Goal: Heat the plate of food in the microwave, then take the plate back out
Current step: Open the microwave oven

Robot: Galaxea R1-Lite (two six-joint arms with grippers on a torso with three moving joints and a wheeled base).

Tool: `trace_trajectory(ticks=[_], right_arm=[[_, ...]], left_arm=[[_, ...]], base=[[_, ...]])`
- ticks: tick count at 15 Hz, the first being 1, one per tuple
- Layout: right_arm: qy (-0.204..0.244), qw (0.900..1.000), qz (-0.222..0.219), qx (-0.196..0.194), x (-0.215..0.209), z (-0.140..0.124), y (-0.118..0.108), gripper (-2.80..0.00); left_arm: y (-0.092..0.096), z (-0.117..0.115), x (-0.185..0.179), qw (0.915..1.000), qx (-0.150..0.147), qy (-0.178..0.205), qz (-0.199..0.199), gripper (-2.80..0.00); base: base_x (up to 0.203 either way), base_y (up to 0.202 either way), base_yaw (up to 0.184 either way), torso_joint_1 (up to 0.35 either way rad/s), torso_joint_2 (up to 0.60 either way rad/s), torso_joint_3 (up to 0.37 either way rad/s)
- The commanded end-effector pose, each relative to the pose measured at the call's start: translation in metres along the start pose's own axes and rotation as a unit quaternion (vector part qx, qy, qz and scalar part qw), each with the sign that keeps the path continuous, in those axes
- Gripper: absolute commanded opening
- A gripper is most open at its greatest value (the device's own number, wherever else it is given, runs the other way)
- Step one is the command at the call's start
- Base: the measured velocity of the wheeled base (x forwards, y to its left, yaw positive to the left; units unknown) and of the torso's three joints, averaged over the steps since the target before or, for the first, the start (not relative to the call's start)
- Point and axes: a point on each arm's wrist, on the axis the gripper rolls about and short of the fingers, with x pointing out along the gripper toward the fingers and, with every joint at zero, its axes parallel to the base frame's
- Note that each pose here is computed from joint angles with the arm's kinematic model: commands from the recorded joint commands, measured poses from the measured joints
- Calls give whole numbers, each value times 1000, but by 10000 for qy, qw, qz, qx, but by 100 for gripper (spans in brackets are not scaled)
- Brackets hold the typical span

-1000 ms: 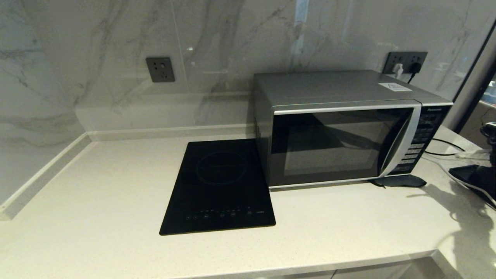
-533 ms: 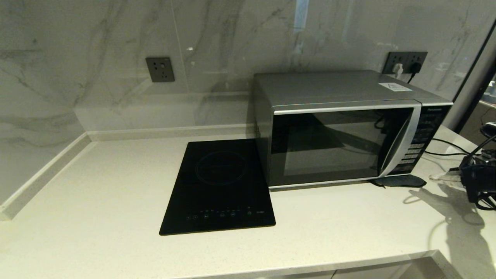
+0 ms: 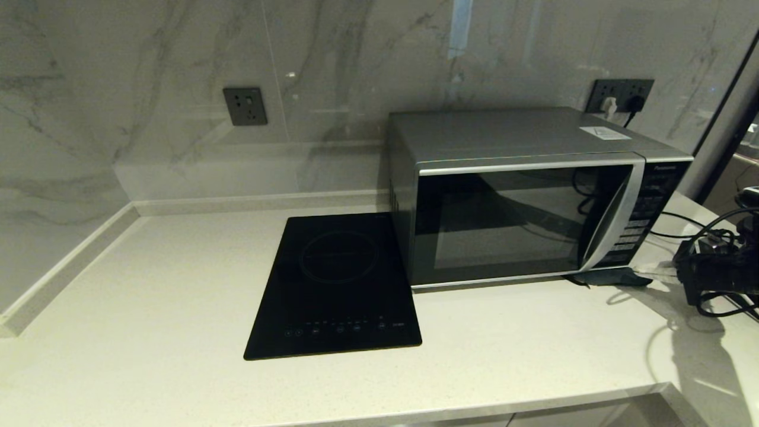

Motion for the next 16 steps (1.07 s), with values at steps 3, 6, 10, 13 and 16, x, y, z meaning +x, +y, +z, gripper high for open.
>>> trace_trajectory(ticks=[3,6,10,13,16], right_arm=[[-189,9996,209,9,11,12,0,-280],[-194,9995,259,-7,17,13,1,-280],[-91,9996,280,-15,25,9,7,-280],[-81,9996,282,24,29,11,4,-280],[-63,9996,269,51,33,12,0,-280]], left_arm=[[0,0,0,10000,-3,6,4,-280],[0,0,0,10000,-3,6,4,-280],[0,0,0,10000,-3,6,4,-280],[0,0,0,10000,-3,6,4,-280],[0,0,0,10000,-3,6,4,-280]], base=[[0,0,0,0,0,0],[0,0,0,0,0,0],[0,0,0,0,0,0],[0,0,0,0,0,0],[0,0,0,0,0,0]])
